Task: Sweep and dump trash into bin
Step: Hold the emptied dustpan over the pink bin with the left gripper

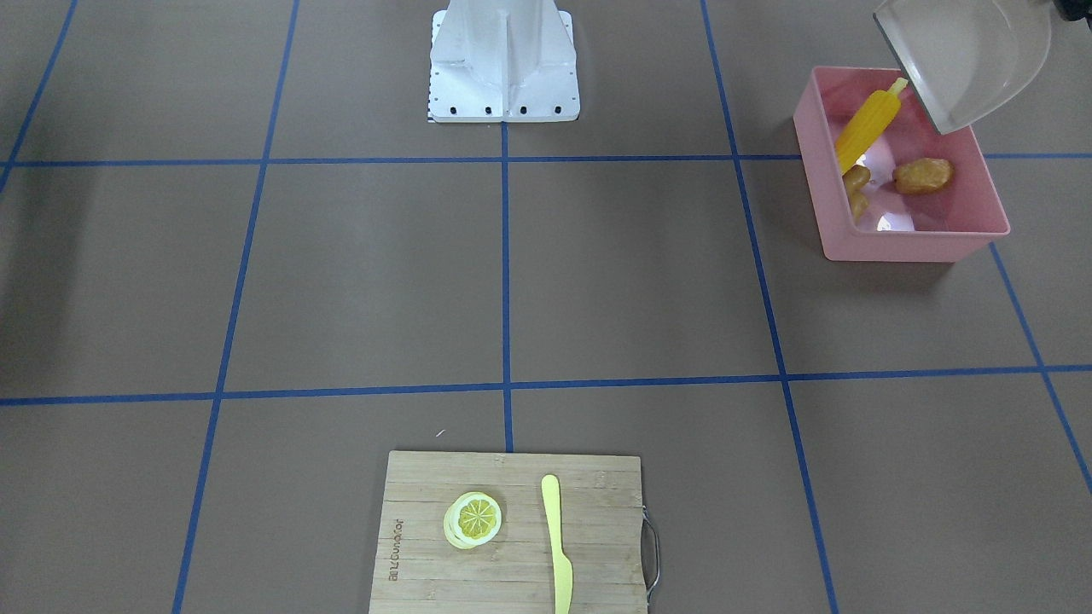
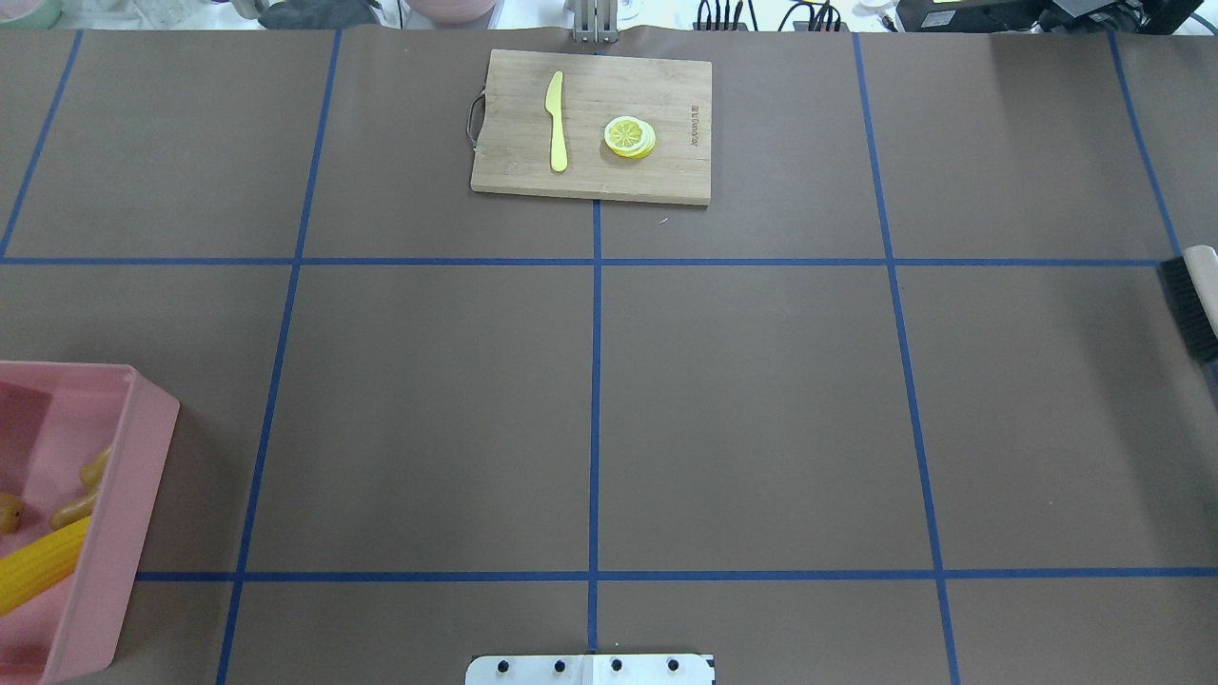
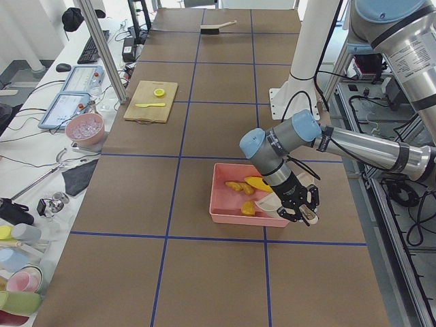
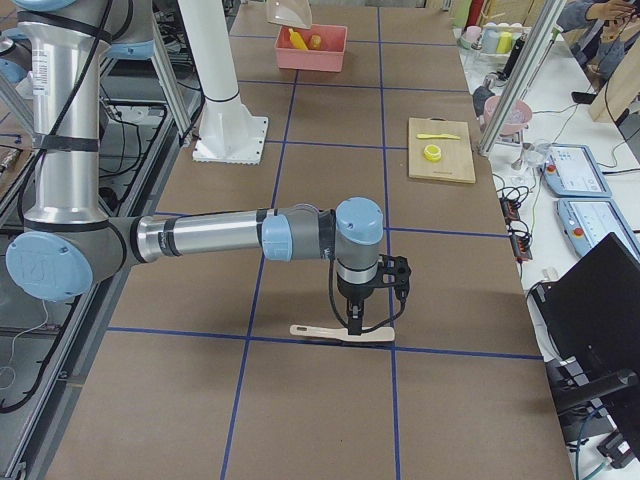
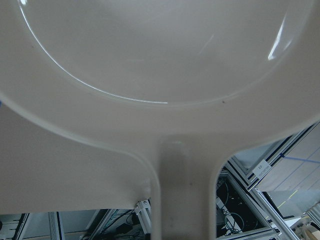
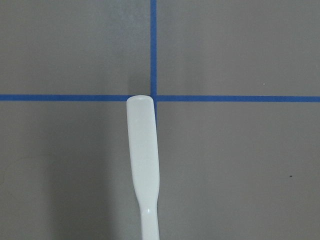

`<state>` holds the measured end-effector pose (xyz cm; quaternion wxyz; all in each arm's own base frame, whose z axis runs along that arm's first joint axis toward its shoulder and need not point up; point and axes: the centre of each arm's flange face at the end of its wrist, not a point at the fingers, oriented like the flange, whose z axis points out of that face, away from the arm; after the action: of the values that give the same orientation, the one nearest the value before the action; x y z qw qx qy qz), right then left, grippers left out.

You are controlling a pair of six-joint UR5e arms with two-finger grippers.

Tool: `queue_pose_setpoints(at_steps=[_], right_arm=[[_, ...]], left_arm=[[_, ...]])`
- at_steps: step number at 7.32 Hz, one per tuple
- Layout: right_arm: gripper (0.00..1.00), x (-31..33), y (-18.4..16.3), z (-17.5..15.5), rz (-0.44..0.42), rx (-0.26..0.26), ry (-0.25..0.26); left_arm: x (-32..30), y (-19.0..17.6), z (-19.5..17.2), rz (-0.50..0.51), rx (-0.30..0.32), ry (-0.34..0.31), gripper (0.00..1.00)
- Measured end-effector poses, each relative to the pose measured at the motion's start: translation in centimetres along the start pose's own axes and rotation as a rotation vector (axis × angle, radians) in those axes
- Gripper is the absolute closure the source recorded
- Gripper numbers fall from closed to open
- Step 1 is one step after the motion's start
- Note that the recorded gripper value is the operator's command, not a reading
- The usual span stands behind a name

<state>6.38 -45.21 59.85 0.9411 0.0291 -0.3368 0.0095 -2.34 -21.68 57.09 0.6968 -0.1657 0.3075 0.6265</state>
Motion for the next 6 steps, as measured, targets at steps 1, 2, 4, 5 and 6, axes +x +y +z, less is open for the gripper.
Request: queue_pose_setpoints(at_steps=[1,2,4,5,6], right_arm=[[0.0,-0.2,0.9,0.0,-0.018,-0.003,-0.019],[0.0,-0.2,1.2,0.1,-0.023,-0.007,-0.03],[0.0,-0.1,1.4,0.2,-0.02,-0.009,-0.031],[0.0,-0.2,1.4,0.1,-0.019,-0.007,-0.032],[0.0,-0.2,1.3,0.0,-0.019,-0.006,-0.032]], left_arm=[[0.4,0.8,0.1,0.013,-0.002,0.004,1.0],[0.6,2.0,0.3,0.018,-0.003,0.005,1.0],[1.2,5.0,0.0,0.028,0.006,-0.008,1.0],[1.6,6.5,-0.8,0.015,0.028,-0.029,1.0],[2.1,7.8,-2.5,-0.022,0.062,-0.055,1.0]])
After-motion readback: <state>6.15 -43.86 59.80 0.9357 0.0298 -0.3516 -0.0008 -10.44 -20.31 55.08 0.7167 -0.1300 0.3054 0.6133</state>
